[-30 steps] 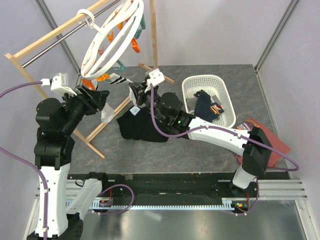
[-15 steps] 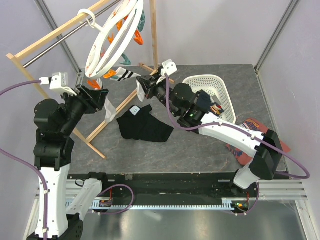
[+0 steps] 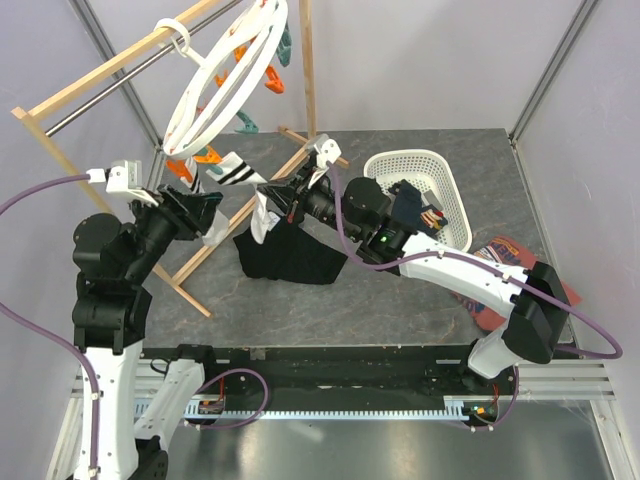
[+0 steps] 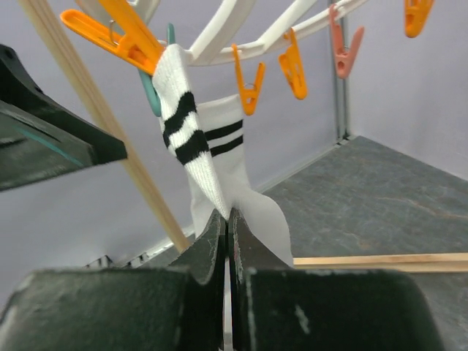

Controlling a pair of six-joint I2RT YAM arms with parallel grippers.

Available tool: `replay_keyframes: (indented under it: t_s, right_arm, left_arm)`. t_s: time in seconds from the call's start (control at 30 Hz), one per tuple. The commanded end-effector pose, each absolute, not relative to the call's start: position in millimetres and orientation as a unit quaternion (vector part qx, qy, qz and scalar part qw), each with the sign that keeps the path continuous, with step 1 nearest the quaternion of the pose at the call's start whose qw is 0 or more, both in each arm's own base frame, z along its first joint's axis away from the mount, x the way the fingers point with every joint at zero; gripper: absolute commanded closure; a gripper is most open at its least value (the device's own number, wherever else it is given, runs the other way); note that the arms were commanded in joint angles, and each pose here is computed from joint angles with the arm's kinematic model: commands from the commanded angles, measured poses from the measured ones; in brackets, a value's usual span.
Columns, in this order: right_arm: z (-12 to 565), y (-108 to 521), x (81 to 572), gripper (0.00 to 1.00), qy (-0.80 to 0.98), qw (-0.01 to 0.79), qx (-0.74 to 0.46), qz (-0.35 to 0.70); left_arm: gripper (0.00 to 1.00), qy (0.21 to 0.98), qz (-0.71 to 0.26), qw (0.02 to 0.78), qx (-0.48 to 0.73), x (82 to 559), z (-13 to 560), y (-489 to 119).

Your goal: Remove the socks clipped to the hanger

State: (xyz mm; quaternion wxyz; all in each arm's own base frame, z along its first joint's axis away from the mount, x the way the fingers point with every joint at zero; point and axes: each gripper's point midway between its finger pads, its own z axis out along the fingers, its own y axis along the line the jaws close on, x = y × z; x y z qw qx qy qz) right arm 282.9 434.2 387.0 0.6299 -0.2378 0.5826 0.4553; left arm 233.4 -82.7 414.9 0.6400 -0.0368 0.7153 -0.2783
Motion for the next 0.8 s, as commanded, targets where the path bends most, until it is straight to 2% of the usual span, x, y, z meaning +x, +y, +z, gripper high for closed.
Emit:
replay_keyframes:
  t_s: [0.0,0.37,0.77]
  right_arm:
    - [414.0,437.6,258.4,1.0,0.544,0.614,-0.219,0.529]
    - [380.7,464.2,252.2,1.0,0.552,0.651,-0.255,0.453]
    - [388.7,494.4,244.3,1.0,0.532,0.703,-0.284,0.376]
  left_arm:
    - [0.43,0.72,-0.273,0.636,-0.039,227.7,401.9,-81.1]
    - [0.48,0.696,-0.221,0.673,-0.119,228.0,438.0,-48.2]
    - [0.53,0.679,-0.196,0.7,-0.102,237.5,467.9,-42.5]
